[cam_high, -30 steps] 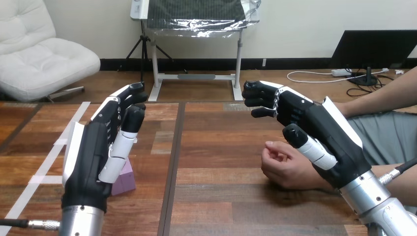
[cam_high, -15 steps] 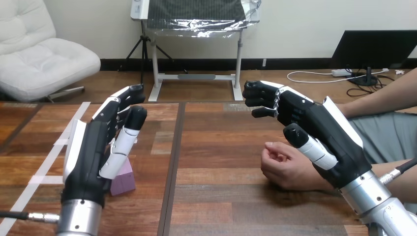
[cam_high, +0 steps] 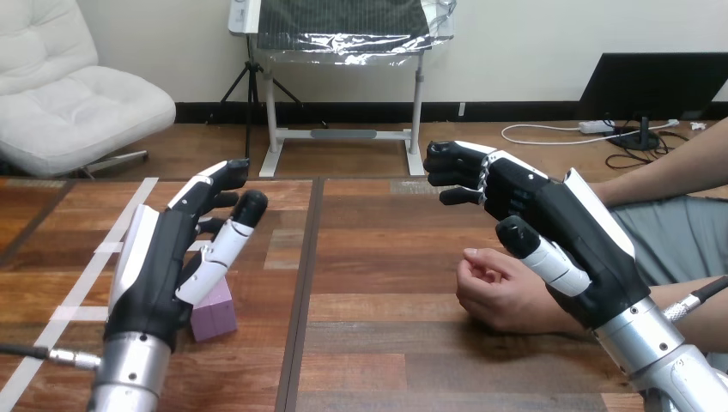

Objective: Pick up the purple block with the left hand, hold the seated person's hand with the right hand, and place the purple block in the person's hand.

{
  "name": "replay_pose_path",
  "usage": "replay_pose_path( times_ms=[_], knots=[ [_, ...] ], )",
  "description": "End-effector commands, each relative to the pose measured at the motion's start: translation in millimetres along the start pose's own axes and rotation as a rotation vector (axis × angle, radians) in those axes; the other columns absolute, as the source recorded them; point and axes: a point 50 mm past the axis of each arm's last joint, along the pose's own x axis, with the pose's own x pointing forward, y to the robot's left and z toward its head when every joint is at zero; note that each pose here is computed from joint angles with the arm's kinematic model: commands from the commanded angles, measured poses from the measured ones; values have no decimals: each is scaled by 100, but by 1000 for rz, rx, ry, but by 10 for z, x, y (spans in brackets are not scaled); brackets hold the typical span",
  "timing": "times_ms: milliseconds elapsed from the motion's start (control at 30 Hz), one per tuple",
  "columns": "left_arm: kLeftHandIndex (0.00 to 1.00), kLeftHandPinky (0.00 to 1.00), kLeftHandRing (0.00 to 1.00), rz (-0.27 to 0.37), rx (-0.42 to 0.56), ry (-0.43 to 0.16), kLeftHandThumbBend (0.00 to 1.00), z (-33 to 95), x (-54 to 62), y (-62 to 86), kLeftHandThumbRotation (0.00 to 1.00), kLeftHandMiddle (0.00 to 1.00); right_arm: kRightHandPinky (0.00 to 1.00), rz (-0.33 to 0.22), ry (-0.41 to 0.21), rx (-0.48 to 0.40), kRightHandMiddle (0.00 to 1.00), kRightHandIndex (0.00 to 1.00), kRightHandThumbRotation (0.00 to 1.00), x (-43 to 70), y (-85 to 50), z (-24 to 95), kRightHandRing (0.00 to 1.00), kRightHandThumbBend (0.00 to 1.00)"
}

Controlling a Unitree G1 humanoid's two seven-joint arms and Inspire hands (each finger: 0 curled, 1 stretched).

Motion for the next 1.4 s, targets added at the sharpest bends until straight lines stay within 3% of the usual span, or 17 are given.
replay_pose_path(
  times_ms=[0, 333, 967, 1367],
  knots=[
    [85, 80, 85, -4, 71, -31, 67, 63, 208, 82, 90, 85, 78, -17, -64, -31, 83, 82, 85, 93, -117, 148, 83, 97],
    [84, 89, 84, -32, 202, 21, 69, -52, 358, 114, 81, 85, 78, -17, -70, -40, 83, 82, 86, 96, -125, 152, 82, 97],
    [82, 88, 82, -75, 383, 95, 70, -270, 553, 123, 66, 84, 78, -17, -75, -37, 83, 82, 85, 95, -129, 155, 82, 95],
    [82, 88, 83, -103, 461, 139, 74, -384, 647, 121, 61, 84, 78, -21, -72, -38, 82, 82, 85, 87, -140, 149, 81, 95]
  ],
)
